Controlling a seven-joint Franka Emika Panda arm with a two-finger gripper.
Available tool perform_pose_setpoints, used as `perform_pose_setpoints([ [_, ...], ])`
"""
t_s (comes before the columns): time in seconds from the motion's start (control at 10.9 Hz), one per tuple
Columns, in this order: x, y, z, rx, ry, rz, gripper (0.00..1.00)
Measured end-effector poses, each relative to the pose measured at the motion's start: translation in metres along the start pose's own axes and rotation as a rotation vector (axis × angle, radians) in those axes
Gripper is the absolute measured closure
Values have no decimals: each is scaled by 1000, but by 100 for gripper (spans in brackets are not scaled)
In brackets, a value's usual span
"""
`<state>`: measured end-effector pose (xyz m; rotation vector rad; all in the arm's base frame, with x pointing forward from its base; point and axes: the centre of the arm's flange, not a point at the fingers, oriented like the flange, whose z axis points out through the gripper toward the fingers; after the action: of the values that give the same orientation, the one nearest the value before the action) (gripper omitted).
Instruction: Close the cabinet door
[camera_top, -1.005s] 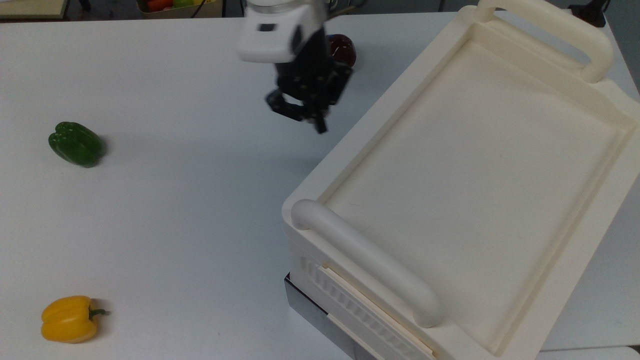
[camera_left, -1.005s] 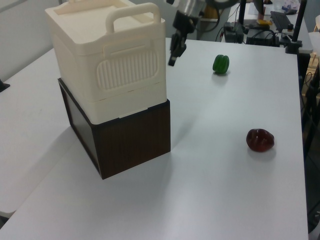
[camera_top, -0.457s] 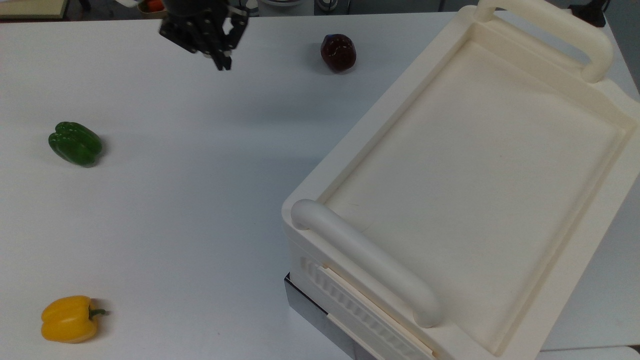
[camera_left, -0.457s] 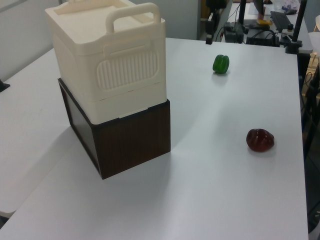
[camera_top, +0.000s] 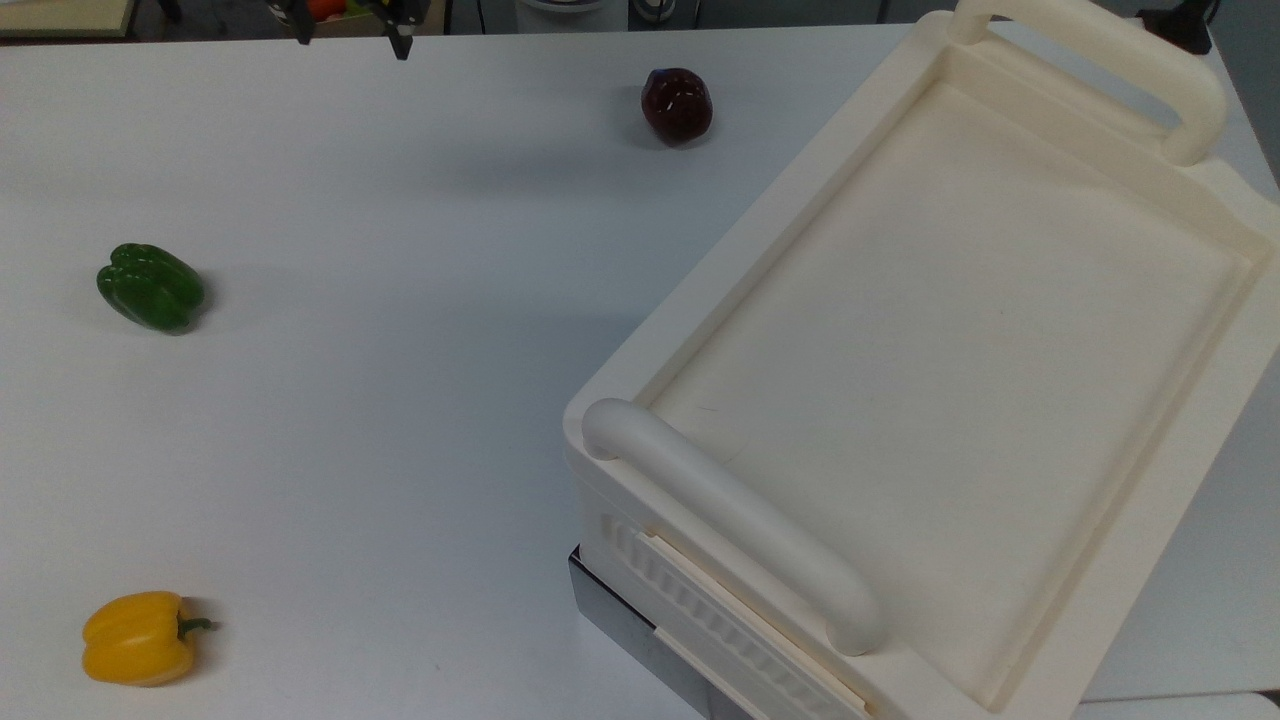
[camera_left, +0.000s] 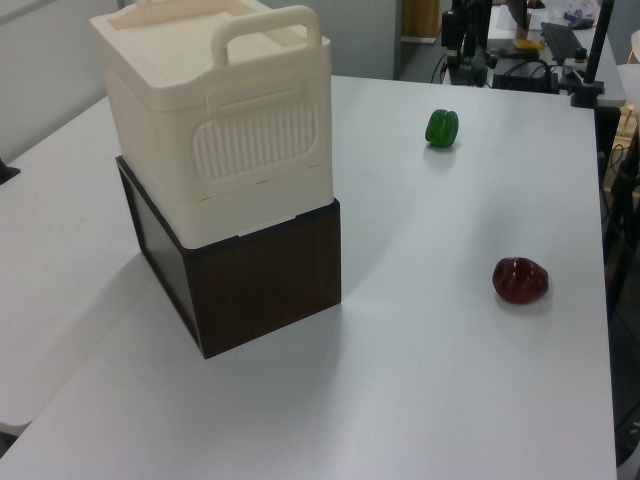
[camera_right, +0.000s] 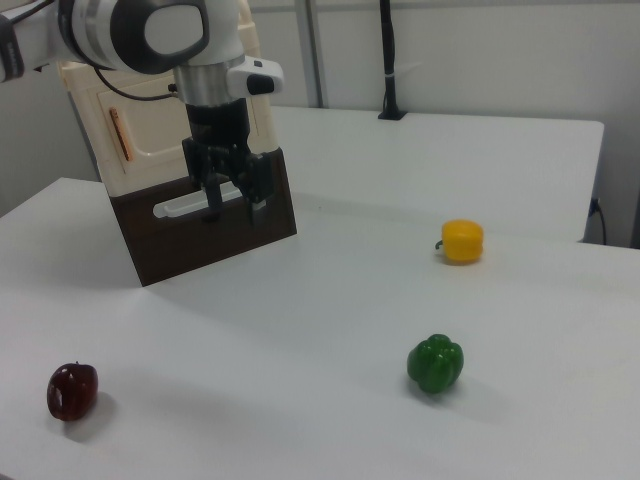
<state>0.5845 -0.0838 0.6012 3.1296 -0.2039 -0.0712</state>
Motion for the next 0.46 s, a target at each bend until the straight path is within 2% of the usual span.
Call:
perform_pose_setpoints([
  [0.09, 0, -3, 1, -16, -3, -3, 1],
  [0.46, 0, -4, 3, -24, -7, -3, 0],
])
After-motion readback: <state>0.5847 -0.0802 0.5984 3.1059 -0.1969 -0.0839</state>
